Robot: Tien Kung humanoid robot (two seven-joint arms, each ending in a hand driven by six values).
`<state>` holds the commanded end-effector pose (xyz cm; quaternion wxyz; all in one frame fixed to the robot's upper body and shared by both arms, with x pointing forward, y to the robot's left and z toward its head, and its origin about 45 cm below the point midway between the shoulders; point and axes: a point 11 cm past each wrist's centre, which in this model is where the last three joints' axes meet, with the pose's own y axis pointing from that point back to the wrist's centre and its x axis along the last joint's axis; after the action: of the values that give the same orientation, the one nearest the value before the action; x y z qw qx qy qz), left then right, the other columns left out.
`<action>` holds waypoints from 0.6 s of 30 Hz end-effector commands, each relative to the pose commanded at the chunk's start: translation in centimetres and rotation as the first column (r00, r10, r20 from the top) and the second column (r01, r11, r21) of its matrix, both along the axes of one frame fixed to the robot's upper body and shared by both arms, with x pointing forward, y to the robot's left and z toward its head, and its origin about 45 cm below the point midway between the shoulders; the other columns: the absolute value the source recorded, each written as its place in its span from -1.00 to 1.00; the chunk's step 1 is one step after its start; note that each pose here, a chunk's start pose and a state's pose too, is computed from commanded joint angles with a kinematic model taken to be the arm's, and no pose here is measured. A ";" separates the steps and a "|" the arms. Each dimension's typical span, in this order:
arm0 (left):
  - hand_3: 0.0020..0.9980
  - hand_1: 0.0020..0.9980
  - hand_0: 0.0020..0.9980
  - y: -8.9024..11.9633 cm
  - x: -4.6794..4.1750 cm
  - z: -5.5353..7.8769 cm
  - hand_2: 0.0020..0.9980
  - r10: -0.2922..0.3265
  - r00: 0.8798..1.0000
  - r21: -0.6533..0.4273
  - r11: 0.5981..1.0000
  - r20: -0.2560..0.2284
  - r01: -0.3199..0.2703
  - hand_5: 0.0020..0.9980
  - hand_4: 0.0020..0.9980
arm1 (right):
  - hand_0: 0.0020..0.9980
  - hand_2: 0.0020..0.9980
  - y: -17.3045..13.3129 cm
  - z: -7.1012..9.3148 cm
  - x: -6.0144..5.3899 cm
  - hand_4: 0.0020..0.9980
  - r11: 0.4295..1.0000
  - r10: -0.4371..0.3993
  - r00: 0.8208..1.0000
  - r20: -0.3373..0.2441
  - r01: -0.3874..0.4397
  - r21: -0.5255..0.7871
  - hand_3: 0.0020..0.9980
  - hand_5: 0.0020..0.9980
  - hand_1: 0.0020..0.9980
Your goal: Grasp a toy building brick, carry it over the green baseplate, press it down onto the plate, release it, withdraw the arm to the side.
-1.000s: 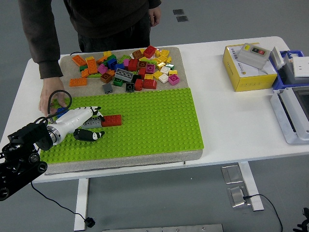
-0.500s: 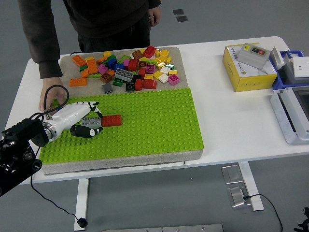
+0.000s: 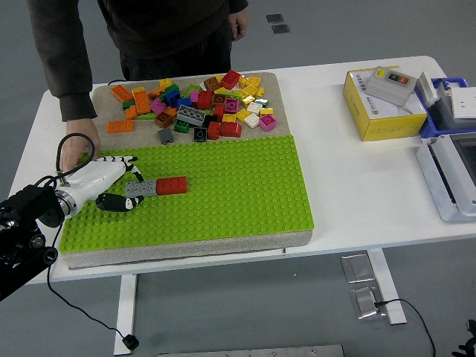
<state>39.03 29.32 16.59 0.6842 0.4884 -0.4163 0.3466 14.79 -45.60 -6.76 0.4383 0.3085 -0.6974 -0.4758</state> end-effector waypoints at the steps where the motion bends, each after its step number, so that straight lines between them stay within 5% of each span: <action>1: 0.38 1.00 1.00 0.0 -0.02 0.0 1.00 -0.001 1.000 0.002 1.000 0.000 0.001 -0.20 0.37 | 0.29 0.31 0.0 0.0 0.0 0.19 1.000 0.000 1.000 0.000 0.000 0.000 0.49 1.00 0.22; 18: 0.36 1.00 1.00 -0.2 -0.19 -0.7 1.00 0.002 1.000 0.006 1.000 -0.015 -0.002 -0.19 0.36 | 0.29 0.31 0.1 -0.1 -0.1 0.19 1.000 0.000 1.000 0.000 0.000 0.002 0.50 1.00 0.21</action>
<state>38.84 29.11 15.85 0.6853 0.4935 -0.4118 0.3424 14.73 -45.53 -6.82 0.4381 0.3089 -0.6969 -0.4764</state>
